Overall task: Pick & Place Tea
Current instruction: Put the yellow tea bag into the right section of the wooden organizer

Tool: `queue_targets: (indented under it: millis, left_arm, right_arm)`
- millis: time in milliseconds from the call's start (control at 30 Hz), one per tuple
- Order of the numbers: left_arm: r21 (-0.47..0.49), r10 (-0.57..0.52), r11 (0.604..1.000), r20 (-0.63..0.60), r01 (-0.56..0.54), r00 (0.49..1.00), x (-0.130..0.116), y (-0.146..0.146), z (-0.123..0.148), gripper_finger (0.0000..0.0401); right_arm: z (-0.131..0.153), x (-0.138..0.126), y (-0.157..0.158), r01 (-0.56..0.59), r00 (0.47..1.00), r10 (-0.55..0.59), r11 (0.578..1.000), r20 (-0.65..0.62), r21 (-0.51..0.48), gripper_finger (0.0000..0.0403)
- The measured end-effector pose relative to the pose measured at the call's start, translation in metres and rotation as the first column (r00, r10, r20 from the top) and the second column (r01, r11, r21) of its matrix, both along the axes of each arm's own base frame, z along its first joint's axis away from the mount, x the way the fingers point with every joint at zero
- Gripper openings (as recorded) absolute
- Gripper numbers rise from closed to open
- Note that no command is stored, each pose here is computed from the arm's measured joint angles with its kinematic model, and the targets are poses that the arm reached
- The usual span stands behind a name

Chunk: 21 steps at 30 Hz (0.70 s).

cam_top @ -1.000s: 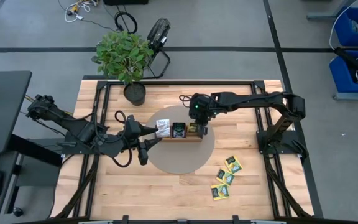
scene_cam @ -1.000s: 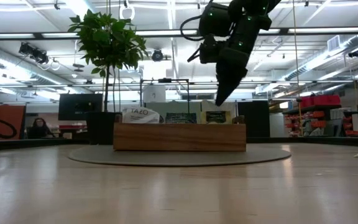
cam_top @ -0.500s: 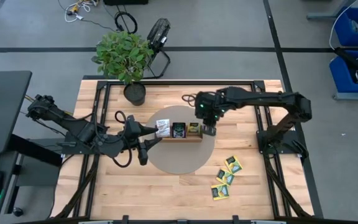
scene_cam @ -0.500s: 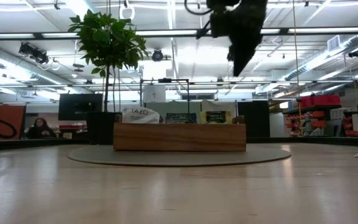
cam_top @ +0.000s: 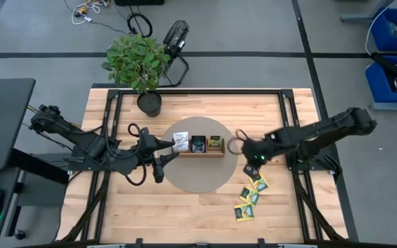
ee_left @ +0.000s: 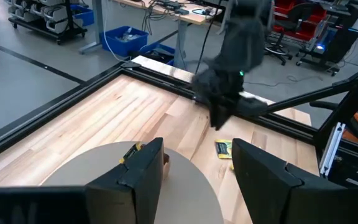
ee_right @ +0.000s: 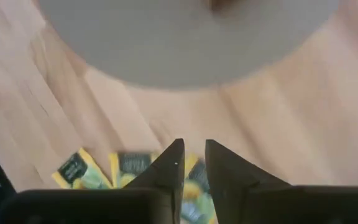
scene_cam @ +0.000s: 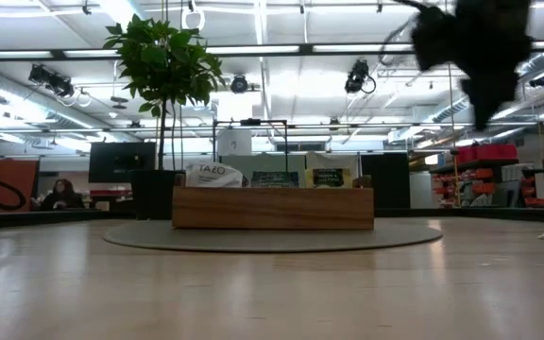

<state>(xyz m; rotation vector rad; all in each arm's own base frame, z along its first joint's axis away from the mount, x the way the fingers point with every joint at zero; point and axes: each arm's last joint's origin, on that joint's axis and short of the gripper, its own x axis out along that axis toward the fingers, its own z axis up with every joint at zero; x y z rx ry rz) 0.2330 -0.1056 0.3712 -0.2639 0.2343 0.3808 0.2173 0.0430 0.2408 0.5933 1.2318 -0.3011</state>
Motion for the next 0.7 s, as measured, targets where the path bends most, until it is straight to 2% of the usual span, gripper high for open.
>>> queue_targets:
  millis: [200, 267, 400, 567, 700]
  left_arm:
    - [-0.003, 0.0, 1.0, 0.003, 0.0, 1.0, 0.0, 0.0, 0.0, 0.0197]
    - [-0.005, 0.001, 1.0, 0.003, -0.001, 1.0, 0.0, 0.0, 0.0, 0.0197]
    - [-0.012, 0.003, 1.0, 0.005, -0.003, 1.0, 0.0, 0.0, 0.0, 0.0197]
    - [-0.012, 0.003, 1.0, 0.006, -0.002, 1.0, 0.0, 0.0, 0.0, 0.0197]
    - [-0.012, 0.003, 1.0, 0.006, -0.003, 1.0, 0.0, 0.0, 0.0, 0.0197]
  right_arm:
    - [-0.047, -0.035, 0.014, 0.178, 0.971, -0.156, 0.978, -0.183, 0.108, 0.0087]
    - [-0.057, -0.04, 0.017, 0.234, 0.958, -0.206, 0.963, -0.199, 0.131, 0.0096]
    - [-0.069, -0.044, 0.017, 0.361, 0.922, -0.335, 0.925, -0.195, 0.118, 0.0124]
    - [-0.081, -0.047, 0.016, 0.418, 0.899, -0.387, 0.898, -0.205, 0.136, 0.017]
    - [-0.088, -0.054, 0.017, 0.442, 0.884, -0.414, 0.891, -0.218, 0.099, 0.0199]
